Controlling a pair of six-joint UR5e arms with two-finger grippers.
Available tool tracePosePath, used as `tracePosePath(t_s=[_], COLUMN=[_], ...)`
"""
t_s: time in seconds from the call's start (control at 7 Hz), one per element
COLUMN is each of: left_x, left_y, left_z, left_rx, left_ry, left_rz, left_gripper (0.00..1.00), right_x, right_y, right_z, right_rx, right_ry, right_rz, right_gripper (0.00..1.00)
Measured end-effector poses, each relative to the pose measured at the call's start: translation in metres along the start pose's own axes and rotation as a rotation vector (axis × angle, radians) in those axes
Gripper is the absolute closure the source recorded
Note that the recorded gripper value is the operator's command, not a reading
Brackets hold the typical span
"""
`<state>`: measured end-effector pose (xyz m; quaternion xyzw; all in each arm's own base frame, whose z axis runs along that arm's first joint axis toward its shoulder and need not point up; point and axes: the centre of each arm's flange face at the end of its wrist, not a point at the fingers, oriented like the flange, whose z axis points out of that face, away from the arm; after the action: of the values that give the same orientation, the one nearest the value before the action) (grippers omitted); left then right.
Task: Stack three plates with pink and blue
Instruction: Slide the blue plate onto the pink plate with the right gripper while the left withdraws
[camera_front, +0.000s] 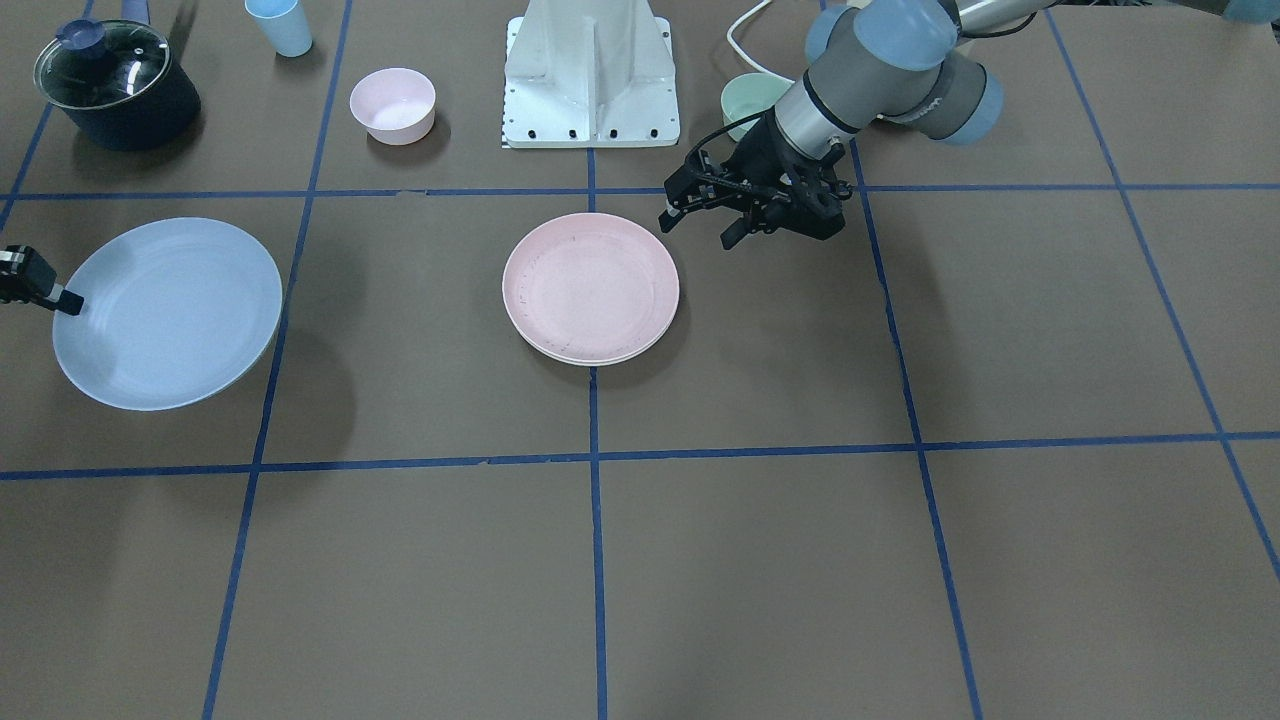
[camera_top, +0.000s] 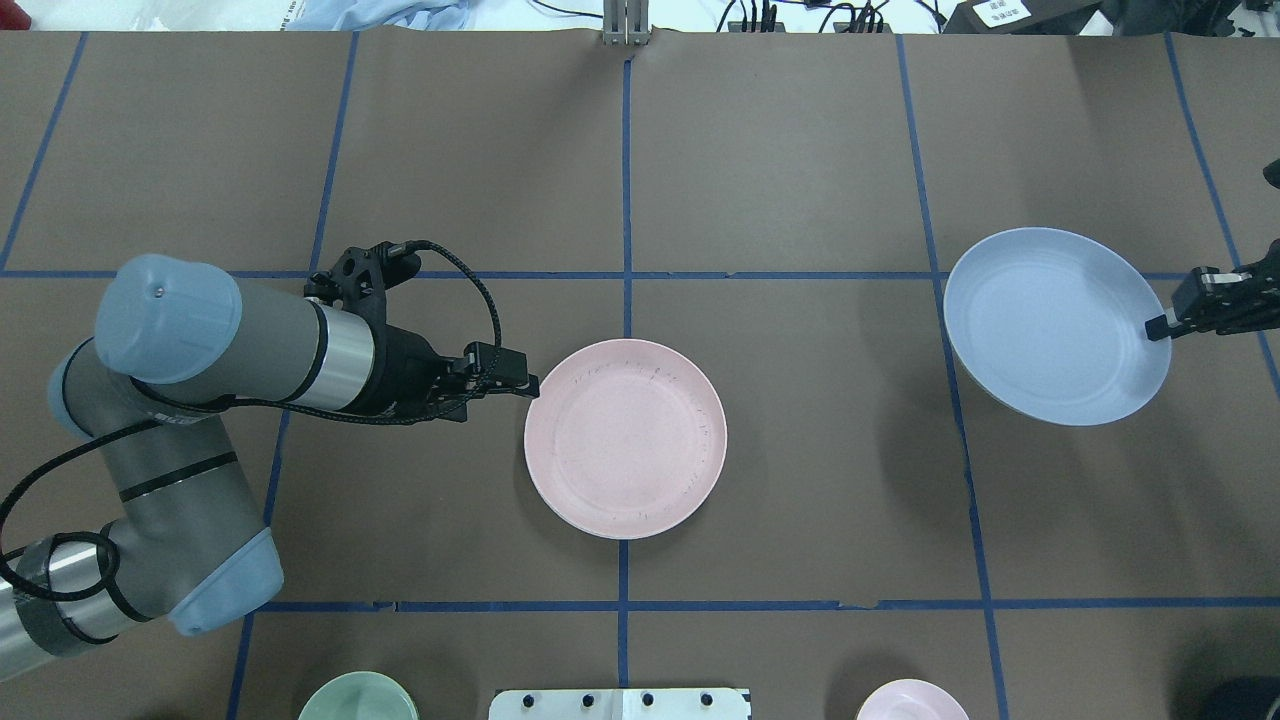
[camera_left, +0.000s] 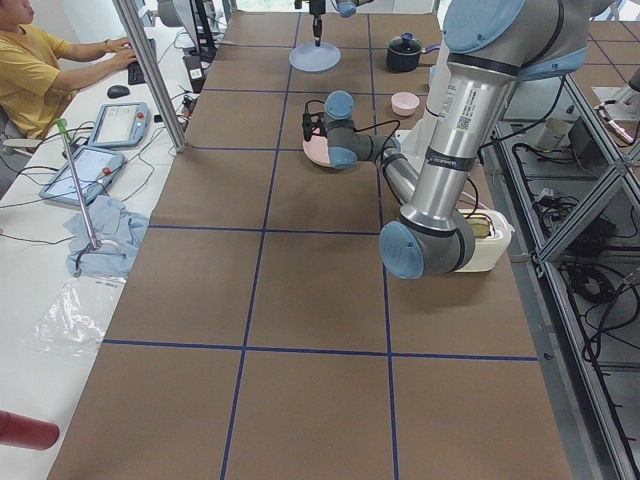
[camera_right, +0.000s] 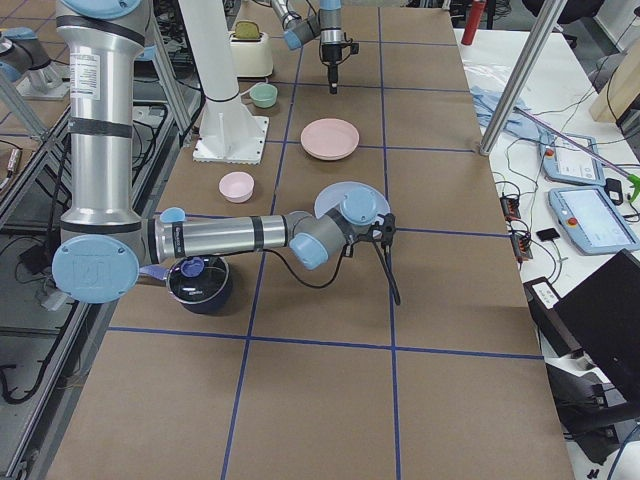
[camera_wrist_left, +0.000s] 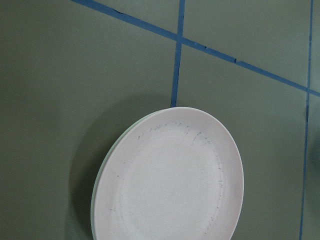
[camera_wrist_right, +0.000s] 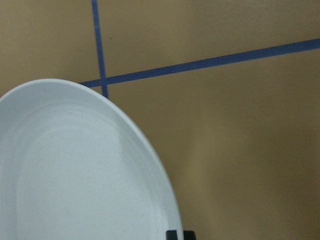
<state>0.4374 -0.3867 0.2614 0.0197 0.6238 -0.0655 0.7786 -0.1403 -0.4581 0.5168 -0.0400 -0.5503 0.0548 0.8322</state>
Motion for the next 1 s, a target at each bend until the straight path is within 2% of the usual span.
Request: tracePosePath(t_s=[0.29,0.57,1.0], left_x=[-0.017,-0.030,-0.078], left_y=[-0.009,-0.026,-0.077], left_z=[-0.003,-0.015,-0.073], left_rx=[0.013,0.032,0.043], left_ry=[-0.027,-0.042,-0.079], left_rz=[0.032,0.054,0.143], left_gripper=[0.00,0.00,0.00], right_x=[-0.090,-0.189,-0.263], right_y=[0.021,0.057,0.122], right_z=[0.038,0.094,0.170], right_rx=[-0.017,-0.019,0.023], right_ry=[-0.077,-0.143,-0.165], right_rz=[0.082,0.171,0.204], right_gripper=[1.00,1.00,1.00])
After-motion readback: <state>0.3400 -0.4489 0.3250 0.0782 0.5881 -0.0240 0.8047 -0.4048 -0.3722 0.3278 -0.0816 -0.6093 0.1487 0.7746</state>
